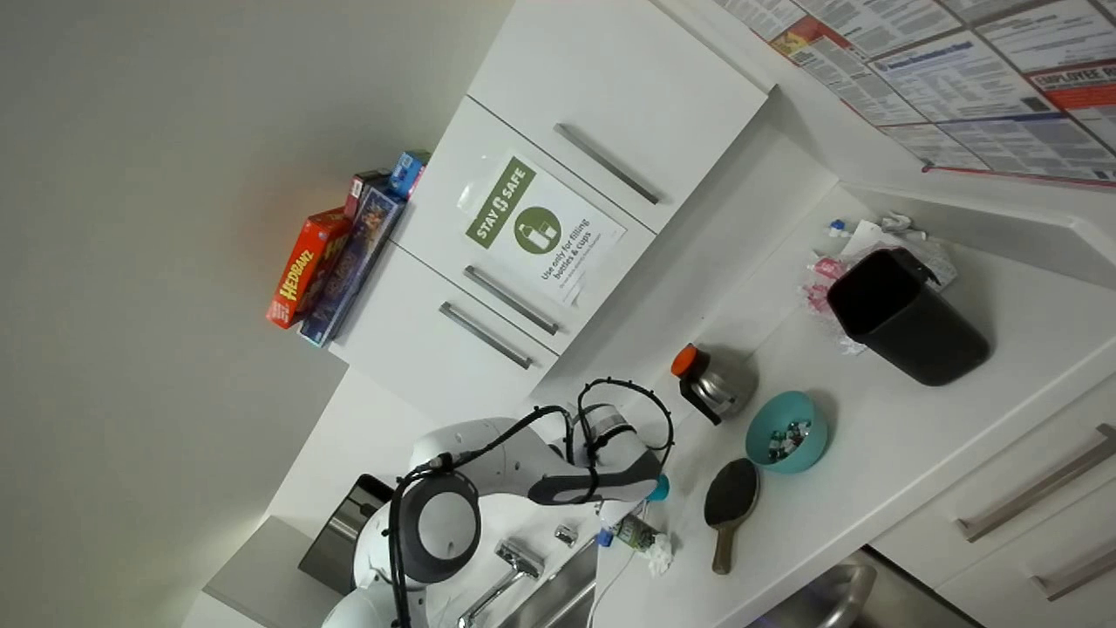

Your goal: Move the candies from the cup to the bowl

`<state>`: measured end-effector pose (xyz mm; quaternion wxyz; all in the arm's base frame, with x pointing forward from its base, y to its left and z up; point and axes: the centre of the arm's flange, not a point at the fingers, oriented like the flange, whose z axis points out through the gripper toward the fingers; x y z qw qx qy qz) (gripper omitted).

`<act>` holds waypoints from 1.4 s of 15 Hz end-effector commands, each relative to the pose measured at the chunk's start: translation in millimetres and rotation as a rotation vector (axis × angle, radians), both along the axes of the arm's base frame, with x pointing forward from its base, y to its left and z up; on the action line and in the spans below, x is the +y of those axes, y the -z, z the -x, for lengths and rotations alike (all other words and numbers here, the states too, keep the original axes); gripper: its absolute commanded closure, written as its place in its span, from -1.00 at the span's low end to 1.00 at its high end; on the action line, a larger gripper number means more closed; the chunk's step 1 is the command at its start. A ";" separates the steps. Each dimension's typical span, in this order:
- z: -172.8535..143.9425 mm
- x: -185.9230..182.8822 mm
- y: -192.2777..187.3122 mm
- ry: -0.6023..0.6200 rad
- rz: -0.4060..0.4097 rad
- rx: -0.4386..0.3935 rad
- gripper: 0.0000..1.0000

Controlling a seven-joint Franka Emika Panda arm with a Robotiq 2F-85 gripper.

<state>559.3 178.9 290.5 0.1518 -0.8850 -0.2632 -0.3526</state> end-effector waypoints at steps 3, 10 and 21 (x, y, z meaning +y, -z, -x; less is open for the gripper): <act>0.4 -6.5 5.3 0.040 -0.023 0.076 0.99; -2.1 -17.5 36.5 0.096 0.094 0.098 0.99; -18.2 -9.8 46.7 0.140 0.010 0.154 0.46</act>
